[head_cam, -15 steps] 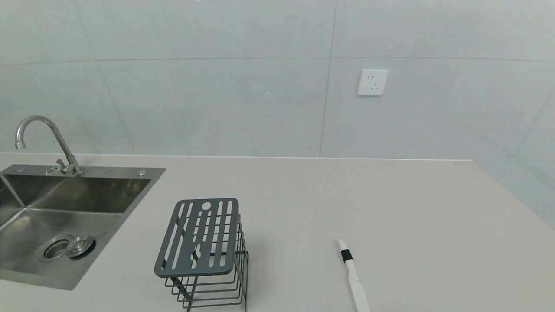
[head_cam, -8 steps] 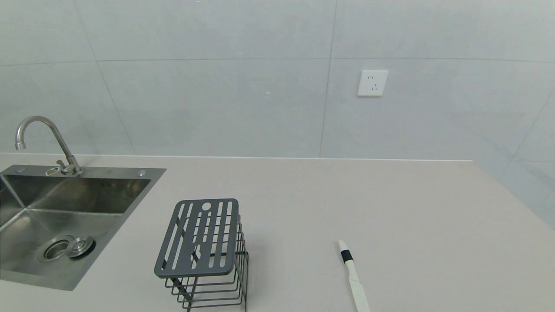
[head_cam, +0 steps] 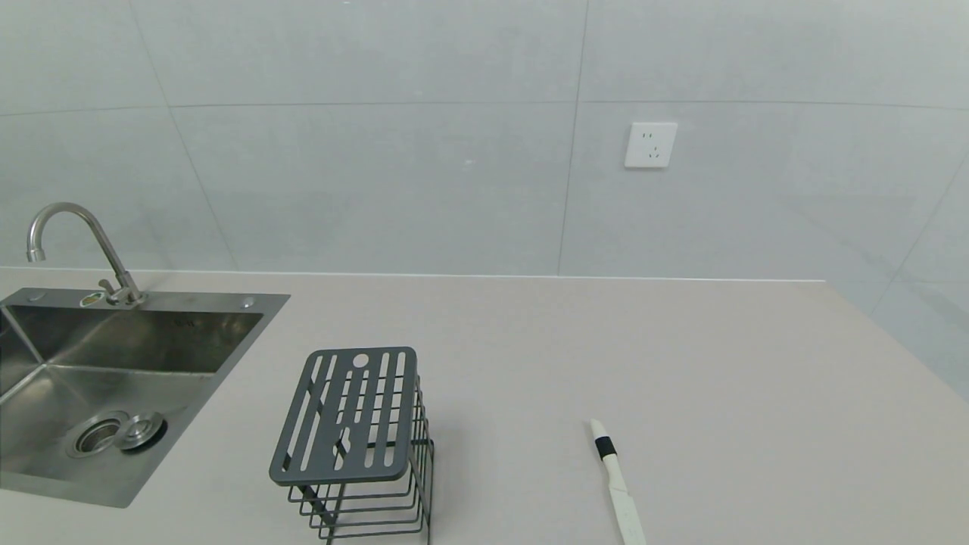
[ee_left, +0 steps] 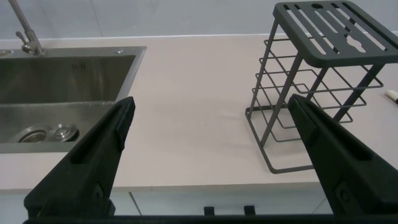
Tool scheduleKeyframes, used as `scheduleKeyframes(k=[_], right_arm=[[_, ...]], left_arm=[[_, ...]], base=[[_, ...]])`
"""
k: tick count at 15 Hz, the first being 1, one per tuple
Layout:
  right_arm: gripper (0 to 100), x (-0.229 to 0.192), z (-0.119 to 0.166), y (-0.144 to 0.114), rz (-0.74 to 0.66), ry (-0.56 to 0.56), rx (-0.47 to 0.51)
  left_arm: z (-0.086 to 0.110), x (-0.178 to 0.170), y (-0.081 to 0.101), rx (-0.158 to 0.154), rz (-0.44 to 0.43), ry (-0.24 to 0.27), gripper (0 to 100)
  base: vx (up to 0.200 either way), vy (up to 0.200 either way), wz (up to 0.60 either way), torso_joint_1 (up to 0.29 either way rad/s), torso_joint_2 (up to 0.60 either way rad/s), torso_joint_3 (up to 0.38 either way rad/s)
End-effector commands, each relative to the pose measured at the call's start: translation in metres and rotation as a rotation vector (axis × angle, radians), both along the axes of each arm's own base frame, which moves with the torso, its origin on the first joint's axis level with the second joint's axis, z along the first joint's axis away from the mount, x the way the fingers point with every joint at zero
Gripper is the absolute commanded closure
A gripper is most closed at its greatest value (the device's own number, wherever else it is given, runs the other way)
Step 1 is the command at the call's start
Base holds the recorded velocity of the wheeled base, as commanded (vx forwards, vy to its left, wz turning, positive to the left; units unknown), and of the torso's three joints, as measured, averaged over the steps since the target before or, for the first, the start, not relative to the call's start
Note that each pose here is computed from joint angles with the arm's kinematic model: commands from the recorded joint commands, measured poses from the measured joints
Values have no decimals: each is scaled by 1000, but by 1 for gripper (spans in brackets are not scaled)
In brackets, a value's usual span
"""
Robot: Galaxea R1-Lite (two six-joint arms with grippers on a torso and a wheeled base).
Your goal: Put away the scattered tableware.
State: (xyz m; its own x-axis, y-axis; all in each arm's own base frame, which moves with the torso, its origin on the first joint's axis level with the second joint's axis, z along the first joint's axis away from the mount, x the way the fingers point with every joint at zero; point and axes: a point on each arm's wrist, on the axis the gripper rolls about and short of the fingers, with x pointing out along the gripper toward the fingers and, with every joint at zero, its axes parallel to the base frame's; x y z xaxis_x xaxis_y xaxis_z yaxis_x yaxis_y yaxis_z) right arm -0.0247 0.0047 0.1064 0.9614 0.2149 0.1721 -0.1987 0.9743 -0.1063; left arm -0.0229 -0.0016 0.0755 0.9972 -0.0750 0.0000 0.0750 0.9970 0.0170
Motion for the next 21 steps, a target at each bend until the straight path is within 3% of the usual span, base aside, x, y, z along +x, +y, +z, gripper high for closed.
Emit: scheduleKeyframes(k=[1, 4, 7, 10, 13, 17, 21], right_arm=[[0, 18, 22, 3, 142, 202, -41], [0, 56, 27, 6, 273, 508, -28], [0, 98, 38, 14, 341, 675, -39], [0, 156, 57, 22, 355, 655, -45], [0, 195, 41, 42, 425, 689, -71], [0, 197, 35, 64, 470, 716, -102], [0, 184, 31, 87, 425, 822, -39]], left_arm=[[0, 0, 0, 0, 1, 0, 0], [0, 0, 0, 1, 1, 0, 0], [0, 0, 0, 3, 0, 0, 0], [0, 0, 0, 3, 0, 0, 0], [0, 0, 0, 3, 0, 0, 0], [0, 0, 0, 3, 0, 0, 0], [0, 0, 0, 3, 0, 0, 0]], base=[[0, 0, 0, 0, 0, 0], [0, 0, 0, 0, 0, 0], [0, 0, 0, 0, 0, 0], [0, 0, 0, 0, 0, 0], [0, 0, 0, 0, 0, 0], [0, 0, 0, 0, 0, 0], [0, 0, 0, 0, 0, 0]])
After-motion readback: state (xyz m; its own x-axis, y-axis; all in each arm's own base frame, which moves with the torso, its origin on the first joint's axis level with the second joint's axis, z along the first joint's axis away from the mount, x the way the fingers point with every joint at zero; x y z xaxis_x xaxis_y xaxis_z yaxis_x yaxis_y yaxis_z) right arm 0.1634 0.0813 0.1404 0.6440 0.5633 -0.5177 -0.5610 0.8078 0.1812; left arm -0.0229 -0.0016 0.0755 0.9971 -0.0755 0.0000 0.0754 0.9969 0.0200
